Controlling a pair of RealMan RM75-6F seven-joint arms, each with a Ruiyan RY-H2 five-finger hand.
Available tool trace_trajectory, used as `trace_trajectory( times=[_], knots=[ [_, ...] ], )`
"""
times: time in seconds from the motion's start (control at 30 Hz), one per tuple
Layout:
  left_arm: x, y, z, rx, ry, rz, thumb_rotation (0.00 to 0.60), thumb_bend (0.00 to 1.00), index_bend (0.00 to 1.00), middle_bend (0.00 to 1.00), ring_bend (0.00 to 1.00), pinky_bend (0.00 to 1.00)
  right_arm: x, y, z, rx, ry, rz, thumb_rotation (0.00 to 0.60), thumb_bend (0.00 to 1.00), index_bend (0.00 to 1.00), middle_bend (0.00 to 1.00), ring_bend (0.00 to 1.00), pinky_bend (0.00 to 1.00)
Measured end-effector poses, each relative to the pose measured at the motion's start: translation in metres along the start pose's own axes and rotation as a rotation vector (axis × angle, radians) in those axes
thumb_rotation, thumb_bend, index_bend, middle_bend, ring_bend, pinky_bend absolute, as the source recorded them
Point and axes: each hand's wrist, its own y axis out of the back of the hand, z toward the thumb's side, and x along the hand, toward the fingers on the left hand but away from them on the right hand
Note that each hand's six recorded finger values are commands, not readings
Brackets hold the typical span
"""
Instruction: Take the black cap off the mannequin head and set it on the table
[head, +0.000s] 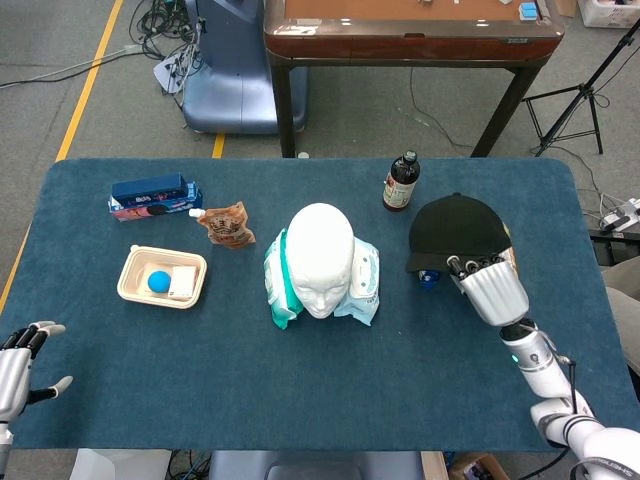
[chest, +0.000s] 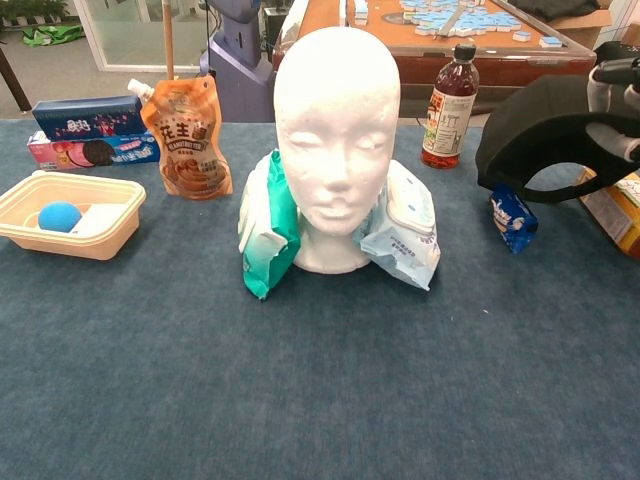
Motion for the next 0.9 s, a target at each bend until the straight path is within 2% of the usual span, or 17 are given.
trace_trajectory(
  times=[0.2, 0.37, 0.53, 0.73, 0.83, 0.9],
  knots=[
    [0.0, 0.0, 0.0, -0.001, -0.001, 0.001, 0.6, 0.06, 0.29, 0.27, 0.26, 0.43, 0.02, 0.007, 0.017, -0.136, -0.002, 0.05, 0.6, 0.12, 0.57, 1.0, 0.96, 1.0],
    [-0.001, 0.001, 0.001, 0.0, -0.002, 0.002, 0.6, 0.06, 0.29, 0.27, 0.26, 0.43, 0.038, 0.02, 0.028, -0.263, 0.001, 0.135, 0.6, 0.01, 0.45, 1.0, 0.94, 1.0],
    [-0.001, 0.0, 0.0, 0.0, 0.002, 0.0, 0.6, 0.06, 0.29, 0.27, 0.26, 0.43, 0.057, 0.031, 0.039, -0.397, 0.022, 0.286, 0.6, 0.0, 0.38, 1.0, 0.92, 1.0],
    [-0.001, 0.001, 0.0, -0.001, 0.002, 0.003, 0.6, 0.06, 0.29, 0.27, 0.26, 0.43, 0.08, 0.042, 0.045, -0.527, 0.069, 0.49, 0.6, 0.0, 0.37, 1.0, 0.91, 1.0],
    [-0.001, 0.002, 0.0, -0.002, 0.002, 0.003, 0.6, 0.06, 0.29, 0.27, 0.26, 0.43, 0.085, 0.045, 0.048, -0.605, 0.076, 0.547, 0.6, 0.0, 0.37, 1.0, 0.91, 1.0],
    [-0.001, 0.001, 0.001, -0.001, 0.0, 0.003, 0.6, 0.06, 0.29, 0.27, 0.26, 0.43, 0.086, 0.049, 0.046, -0.638, 0.071, 0.556, 0.6, 0.0, 0.37, 0.99, 0.89, 1.0]
  ],
)
